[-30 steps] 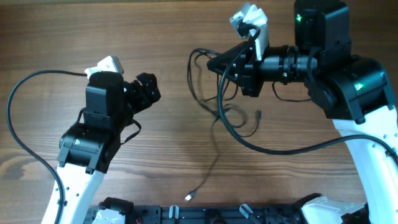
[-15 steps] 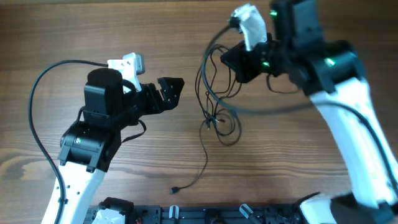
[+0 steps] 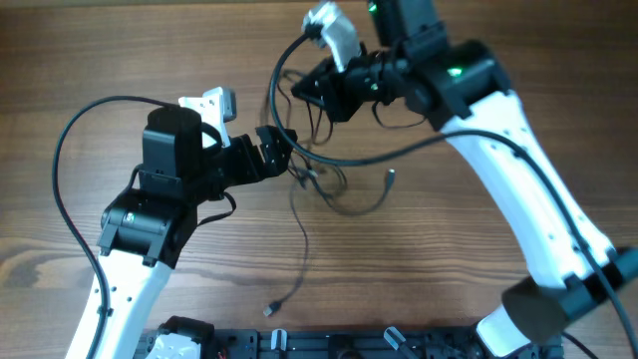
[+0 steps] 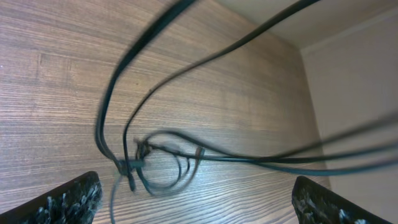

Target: Untangle cables

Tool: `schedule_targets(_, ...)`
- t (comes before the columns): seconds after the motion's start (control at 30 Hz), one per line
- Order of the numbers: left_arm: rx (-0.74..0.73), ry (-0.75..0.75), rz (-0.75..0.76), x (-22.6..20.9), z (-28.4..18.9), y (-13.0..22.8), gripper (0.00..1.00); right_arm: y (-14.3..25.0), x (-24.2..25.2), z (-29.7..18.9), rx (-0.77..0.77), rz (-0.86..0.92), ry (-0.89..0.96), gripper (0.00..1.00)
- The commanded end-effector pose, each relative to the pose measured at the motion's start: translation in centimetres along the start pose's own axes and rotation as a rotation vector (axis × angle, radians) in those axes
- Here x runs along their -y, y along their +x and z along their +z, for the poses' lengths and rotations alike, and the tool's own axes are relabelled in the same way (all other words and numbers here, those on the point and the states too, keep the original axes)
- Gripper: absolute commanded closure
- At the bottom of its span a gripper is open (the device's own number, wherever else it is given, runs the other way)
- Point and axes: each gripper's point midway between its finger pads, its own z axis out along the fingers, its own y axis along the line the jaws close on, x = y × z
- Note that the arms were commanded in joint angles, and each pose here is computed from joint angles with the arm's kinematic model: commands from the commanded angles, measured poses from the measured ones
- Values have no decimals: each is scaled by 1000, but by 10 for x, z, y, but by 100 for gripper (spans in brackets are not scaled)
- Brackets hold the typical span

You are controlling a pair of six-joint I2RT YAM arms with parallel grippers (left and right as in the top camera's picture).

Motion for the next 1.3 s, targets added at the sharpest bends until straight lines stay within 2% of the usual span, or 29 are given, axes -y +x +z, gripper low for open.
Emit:
schedule_targets(0.0,-5,12,25,3,2,-1,0,-28,-42,-45,109,-75,-48,96)
schedule_targets(0.17,123,-13,68,4,0,-29,2,-1,-50,-40,5,-26,-68,96)
schedule_targets(0.37,254,25,281,22,-6,-59,4,11,-52,-40,-43,-7,-71,96)
schedule_targets(0.5,265,26,347,23,-1,-64,5,13,-66,-38,-51,-10,-134,96)
schedule_targets(0.63,220,35,345,18,29,-62,12,15,-83,-34,-60,-29,-184,96)
schedule_targets(0.73,218,44,352,17,47,-65,31,17,-83,-34,-70,-19,-183,96)
schedule_targets(0.77,228,47,355,18,48,-67,42,19,-83,-34,-76,-14,-183,96)
schedule_targets(0.8,268,9,354,13,46,-76,69,20,-83,-34,-83,-8,-183,96)
schedule_targets(0.83,291,-18,352,10,44,-81,85,21,-83,-34,-85,-8,-182,96)
schedule_targets(0.87,327,-67,346,4,40,-88,96,23,-79,-34,-93,-2,-161,96)
schedule_targets(0.9,369,-124,339,-3,33,-96,96,27,-69,-33,-108,5,-102,70)
schedule_targets(0.93,418,-181,331,-9,23,-105,96,30,-59,-33,-123,18,-44,60)
schedule_targets(0.97,519,-272,315,-15,-2,-120,96,37,-24,-36,-146,83,162,27)
schedule_targets(1.0,577,-301,308,-14,-19,-127,96,38,-7,-40,-144,115,264,0)
schedule_targets(1.07,658,-299,305,-5,-44,-136,96,39,19,-50,-132,163,416,0)
schedule_targets(1.13,764,-240,313,18,-84,-142,96,39,32,-56,-122,189,487,0)
schedule_targets(1.23,884,-100,349,55,-132,-143,96,43,32,-50,-146,182,464,0)
schedule_targets(1.27,912,-42,369,69,-145,-142,96,46,23,-42,-179,136,389,0)
